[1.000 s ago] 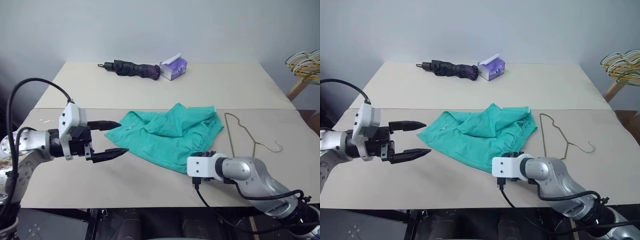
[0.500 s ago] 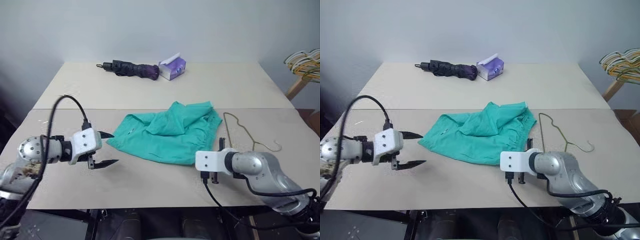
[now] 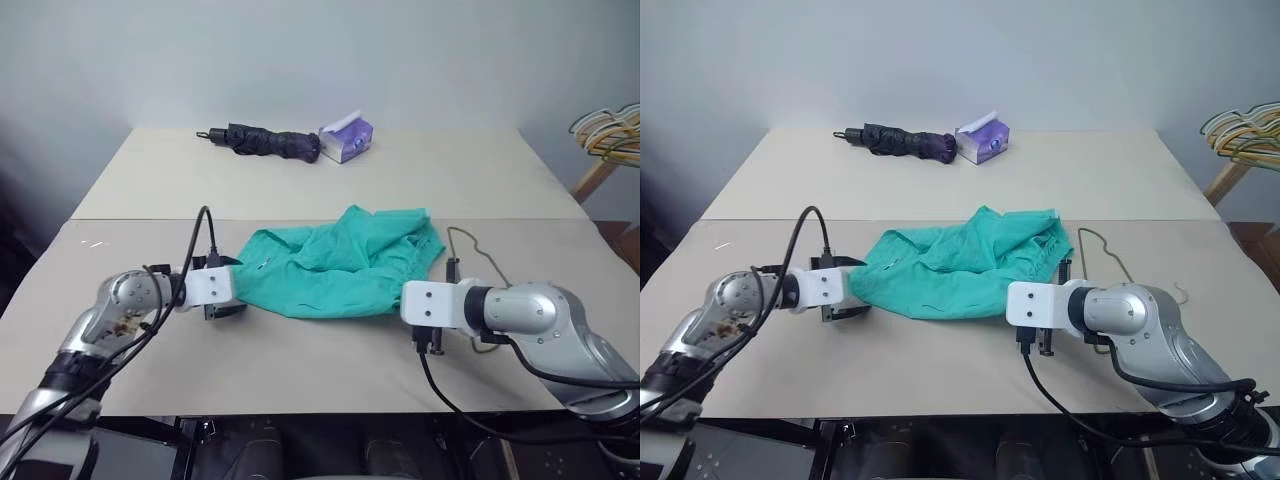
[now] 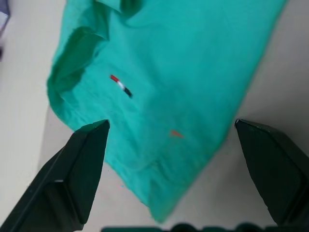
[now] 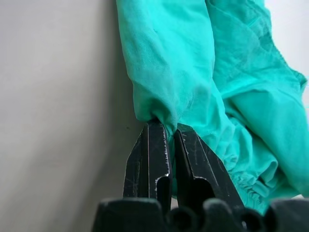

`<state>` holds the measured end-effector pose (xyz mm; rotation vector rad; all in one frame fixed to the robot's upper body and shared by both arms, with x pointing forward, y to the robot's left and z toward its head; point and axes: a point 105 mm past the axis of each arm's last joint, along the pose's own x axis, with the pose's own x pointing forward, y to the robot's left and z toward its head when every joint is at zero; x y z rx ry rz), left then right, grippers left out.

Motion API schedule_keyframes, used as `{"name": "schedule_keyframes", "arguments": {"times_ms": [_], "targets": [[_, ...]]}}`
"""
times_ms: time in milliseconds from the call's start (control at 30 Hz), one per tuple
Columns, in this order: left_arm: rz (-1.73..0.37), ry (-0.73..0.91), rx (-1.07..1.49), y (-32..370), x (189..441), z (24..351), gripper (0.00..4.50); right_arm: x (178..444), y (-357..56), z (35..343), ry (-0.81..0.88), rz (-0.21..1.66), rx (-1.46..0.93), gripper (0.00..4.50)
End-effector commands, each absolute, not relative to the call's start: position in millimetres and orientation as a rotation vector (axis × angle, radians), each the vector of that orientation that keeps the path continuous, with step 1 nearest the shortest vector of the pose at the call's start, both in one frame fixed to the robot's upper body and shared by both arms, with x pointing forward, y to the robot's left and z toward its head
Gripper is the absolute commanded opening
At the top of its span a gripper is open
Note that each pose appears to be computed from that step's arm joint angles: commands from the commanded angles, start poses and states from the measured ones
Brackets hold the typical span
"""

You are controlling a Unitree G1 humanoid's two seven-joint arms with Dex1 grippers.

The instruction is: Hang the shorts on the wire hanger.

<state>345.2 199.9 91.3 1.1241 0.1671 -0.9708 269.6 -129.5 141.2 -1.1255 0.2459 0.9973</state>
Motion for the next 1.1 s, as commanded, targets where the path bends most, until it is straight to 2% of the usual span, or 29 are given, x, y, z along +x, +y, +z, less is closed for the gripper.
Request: {"name": "schedule_keyframes", "arguments": {"times_ms": [33, 67, 267, 467, 600, 733, 867, 1000, 1100], "targets": [[-0.961, 0.235, 1.183, 207, 352, 71, 4.12, 270, -131, 157, 0.198, 0.969, -1.146, 0.0], [-0.951, 0.228, 1.194, 206, 356, 71, 3.92, 269, -132, 158, 0.199, 0.966, -1.147, 0.0], [-0.934, 0.162, 1.192, 197, 372, 81, 1.93, 268, -133, 159, 0.194, 0.969, -1.139, 0.0], [-0.983, 0.12, 1.166, 191, 371, 95, 0.01, 268, -130, 156, 0.185, 0.987, -1.133, 0.0], [-1.135, 0.152, 1.177, 203, 349, 111, 0.01, 265, -130, 154, 0.18, 1.04, -1.145, 0.0], [-1.373, 0.264, 1.138, 223, 301, 128, 0.01, 246, -135, 154, 0.167, 1.222, -1.16, 0.0], [-1.483, 0.321, 1.032, 221, 268, 144, 0.01, 225, -141, 157, 0.157, 1.416, -1.119, 0.0], [-1.43, 0.28, 0.962, 210, 268, 153, 0.01, 224, -146, 167, 0.158, 1.512, -1.074, 0.0], [-1.259, 0.202, 0.978, 205, 298, 164, 0.01, 259, -148, 186, 0.089, 1.403, -1.084, 0.0]]}}
